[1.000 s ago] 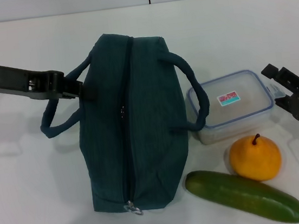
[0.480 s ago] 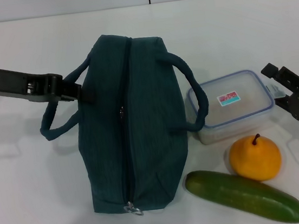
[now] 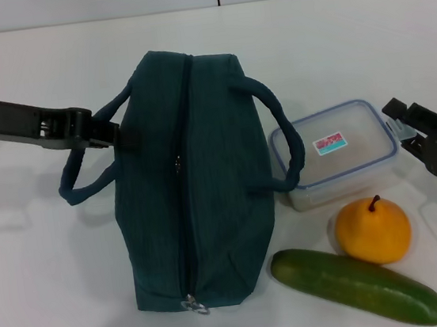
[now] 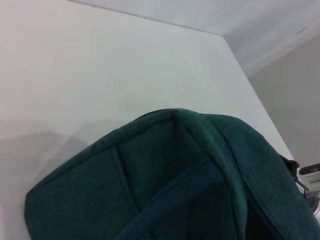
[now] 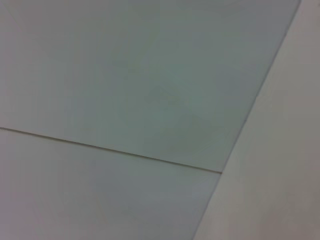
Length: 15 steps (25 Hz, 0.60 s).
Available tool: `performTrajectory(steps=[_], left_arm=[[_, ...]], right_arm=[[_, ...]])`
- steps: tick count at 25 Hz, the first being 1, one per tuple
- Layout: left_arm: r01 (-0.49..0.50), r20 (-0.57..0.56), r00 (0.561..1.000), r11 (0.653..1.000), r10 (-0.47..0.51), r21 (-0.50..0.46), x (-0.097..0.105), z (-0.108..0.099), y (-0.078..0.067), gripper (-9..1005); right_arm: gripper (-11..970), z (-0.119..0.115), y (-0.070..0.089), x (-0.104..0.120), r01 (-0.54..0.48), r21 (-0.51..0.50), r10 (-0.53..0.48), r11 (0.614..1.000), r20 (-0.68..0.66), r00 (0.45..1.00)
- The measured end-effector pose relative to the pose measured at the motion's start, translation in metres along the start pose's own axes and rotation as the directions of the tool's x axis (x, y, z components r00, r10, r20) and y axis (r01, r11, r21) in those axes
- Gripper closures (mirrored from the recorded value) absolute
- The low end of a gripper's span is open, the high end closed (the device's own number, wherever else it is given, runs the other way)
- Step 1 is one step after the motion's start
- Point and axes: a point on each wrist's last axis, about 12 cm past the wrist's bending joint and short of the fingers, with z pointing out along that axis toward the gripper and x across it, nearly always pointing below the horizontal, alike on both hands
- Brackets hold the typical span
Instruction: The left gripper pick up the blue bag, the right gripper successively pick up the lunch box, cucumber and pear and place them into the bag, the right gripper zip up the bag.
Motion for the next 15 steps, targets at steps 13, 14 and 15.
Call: performTrajectory(steps=[13,14,15], left_arm=[[-0.004,0.005,1.0,1.0,0.004,-0.004,-0.0009,0.0002,0.0003,943],[-0.004,0.005,1.0,1.0,0.004,-0.004,-0.0005,0.0003,0.0005,943],[-0.004,0.005,1.0,1.0,0.004,-0.004,-0.0004,0.0004,0.0005,943]], right_arm=[[812,0.0009,-0.003,-0.0007,-0.016,0.029,0.016,0.999,-0.005,1.0],[821,0.001,-0.0032,-0.0007,-0.016,0.031,0.016,0.999,-0.005,1.0],[829,0.0016,-0.0032,-0.0007,-0.017,0.032,0.017,0.999,-0.006,1.0]])
